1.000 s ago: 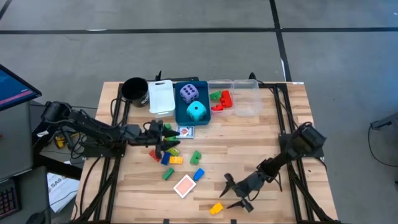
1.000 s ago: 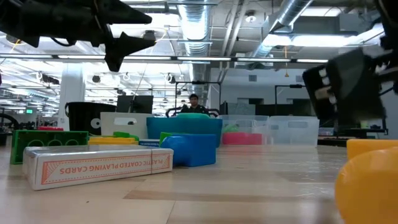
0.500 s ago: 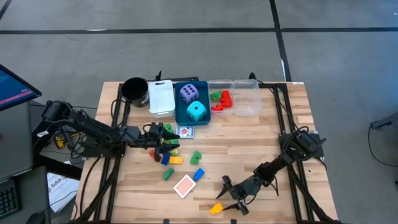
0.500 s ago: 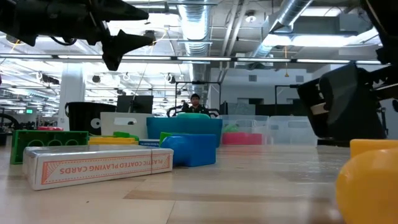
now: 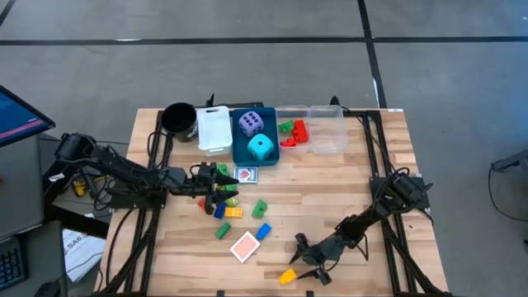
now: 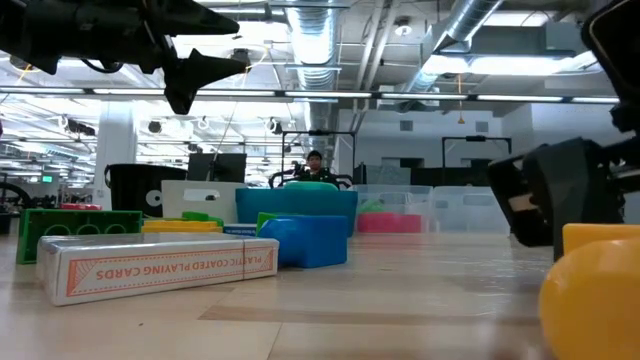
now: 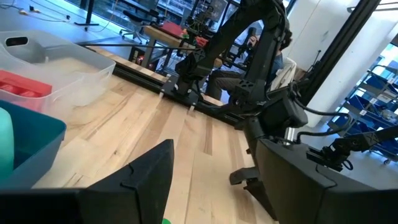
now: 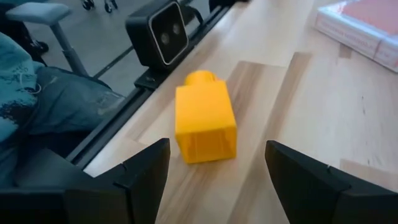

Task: Pick & Place Toys
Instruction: Put the yellow 1 stud game piece into the left transparent bin

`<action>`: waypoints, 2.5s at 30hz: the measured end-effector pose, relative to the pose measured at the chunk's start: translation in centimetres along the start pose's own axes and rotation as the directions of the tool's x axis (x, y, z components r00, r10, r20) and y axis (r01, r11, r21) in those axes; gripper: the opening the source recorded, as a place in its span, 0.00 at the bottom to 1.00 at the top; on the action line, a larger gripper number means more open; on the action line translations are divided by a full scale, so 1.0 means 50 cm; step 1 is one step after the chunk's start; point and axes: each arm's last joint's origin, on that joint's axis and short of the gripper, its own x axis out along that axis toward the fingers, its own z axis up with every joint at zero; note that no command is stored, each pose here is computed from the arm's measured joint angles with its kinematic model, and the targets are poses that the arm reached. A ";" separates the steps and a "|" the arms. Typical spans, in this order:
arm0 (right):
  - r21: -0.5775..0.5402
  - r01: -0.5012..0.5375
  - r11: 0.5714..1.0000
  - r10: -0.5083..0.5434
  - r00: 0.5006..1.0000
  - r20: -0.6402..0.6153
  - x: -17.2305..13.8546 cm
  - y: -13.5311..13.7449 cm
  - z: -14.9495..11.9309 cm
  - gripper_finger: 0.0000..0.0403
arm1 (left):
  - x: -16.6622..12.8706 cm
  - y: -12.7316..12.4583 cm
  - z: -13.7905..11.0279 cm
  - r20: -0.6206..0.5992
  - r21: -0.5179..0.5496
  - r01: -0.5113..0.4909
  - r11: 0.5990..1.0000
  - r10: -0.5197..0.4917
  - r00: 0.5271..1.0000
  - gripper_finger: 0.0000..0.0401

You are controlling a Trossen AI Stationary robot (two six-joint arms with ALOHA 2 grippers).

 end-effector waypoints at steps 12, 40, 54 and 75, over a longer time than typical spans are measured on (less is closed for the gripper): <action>0.001 0.017 1.000 -0.017 0.999 -0.049 0.020 0.007 0.017 0.64 | 0.000 0.000 0.000 0.000 0.000 0.000 1.000 0.000 1.000 0.56; 0.100 0.083 0.992 -0.074 0.993 -0.087 0.045 -0.013 0.048 0.56 | 0.000 0.000 0.000 -0.001 0.000 0.000 1.000 0.000 1.000 0.56; 0.112 0.091 0.989 -0.084 0.994 -0.070 0.046 -0.022 0.053 0.17 | 0.000 0.003 -0.005 -0.027 0.009 -0.012 1.000 0.013 1.000 0.56; 0.142 0.030 0.989 -0.032 0.999 0.018 0.048 -0.063 0.081 0.16 | 0.000 0.003 -0.006 -0.030 0.010 -0.013 1.000 0.014 0.999 0.56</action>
